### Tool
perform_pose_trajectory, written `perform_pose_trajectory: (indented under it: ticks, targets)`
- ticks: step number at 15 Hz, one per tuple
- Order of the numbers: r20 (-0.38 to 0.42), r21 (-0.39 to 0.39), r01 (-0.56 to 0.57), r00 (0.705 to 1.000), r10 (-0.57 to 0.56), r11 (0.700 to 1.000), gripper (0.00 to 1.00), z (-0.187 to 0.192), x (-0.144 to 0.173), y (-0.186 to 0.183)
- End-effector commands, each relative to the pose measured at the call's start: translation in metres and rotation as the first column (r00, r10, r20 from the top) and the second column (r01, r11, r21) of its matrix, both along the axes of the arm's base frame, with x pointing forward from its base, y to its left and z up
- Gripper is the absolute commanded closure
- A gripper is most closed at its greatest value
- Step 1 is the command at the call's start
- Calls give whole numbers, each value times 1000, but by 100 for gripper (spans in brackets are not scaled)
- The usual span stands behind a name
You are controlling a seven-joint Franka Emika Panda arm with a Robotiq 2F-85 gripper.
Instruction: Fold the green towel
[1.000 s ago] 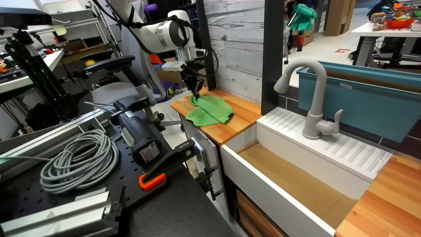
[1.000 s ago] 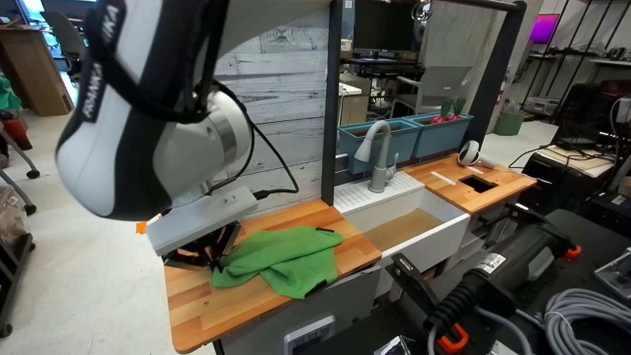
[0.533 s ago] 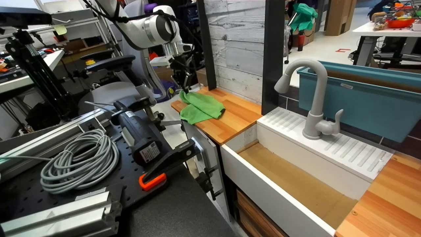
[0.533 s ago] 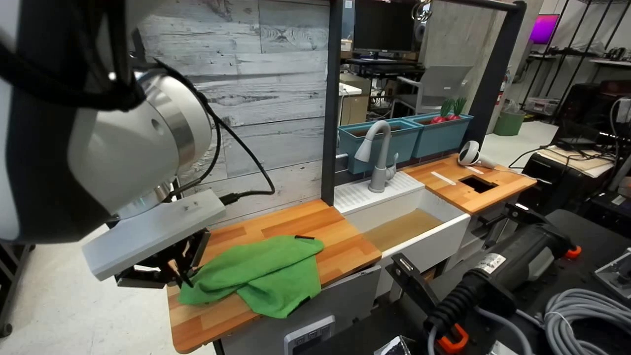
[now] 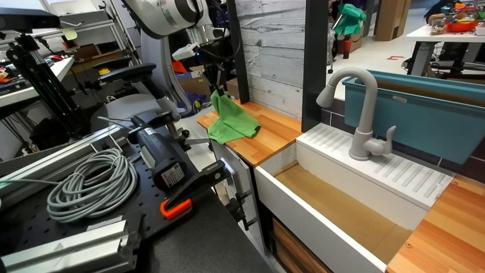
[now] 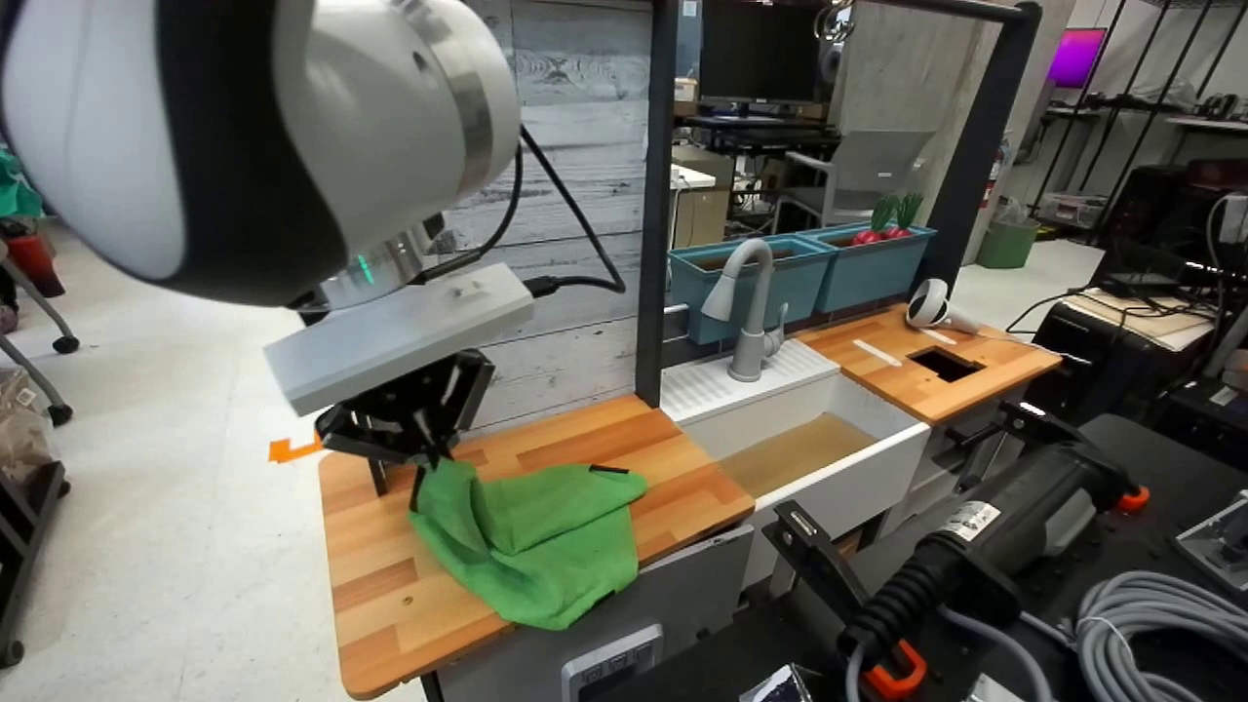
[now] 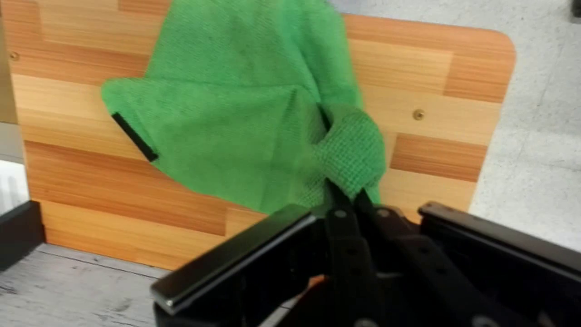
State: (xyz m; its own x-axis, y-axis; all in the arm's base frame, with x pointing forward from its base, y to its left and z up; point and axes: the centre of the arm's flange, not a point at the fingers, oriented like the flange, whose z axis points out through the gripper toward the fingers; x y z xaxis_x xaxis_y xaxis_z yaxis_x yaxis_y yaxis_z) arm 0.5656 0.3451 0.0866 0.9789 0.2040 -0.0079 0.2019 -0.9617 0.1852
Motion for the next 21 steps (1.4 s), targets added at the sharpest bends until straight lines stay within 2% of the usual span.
perform_pose_trajectory:
  ticks: [1, 8, 15, 16, 18, 21]
  targets:
    - [8, -33, 62, 998, -62, 998, 99, 14, -22, -66]
    - [31, -102, 217, 976, -215, 971, 99, -21, -23, -178]
    - [-6, -133, 288, 957, -291, 948, 99, -57, 1, -230]
    - [-20, -143, 287, 956, -292, 947, 71, -64, 3, -234]
    - [-37, -153, 289, 954, -298, 945, 64, -77, 7, -240]
    - [-45, -167, 283, 955, -294, 944, 41, -90, 8, -243]
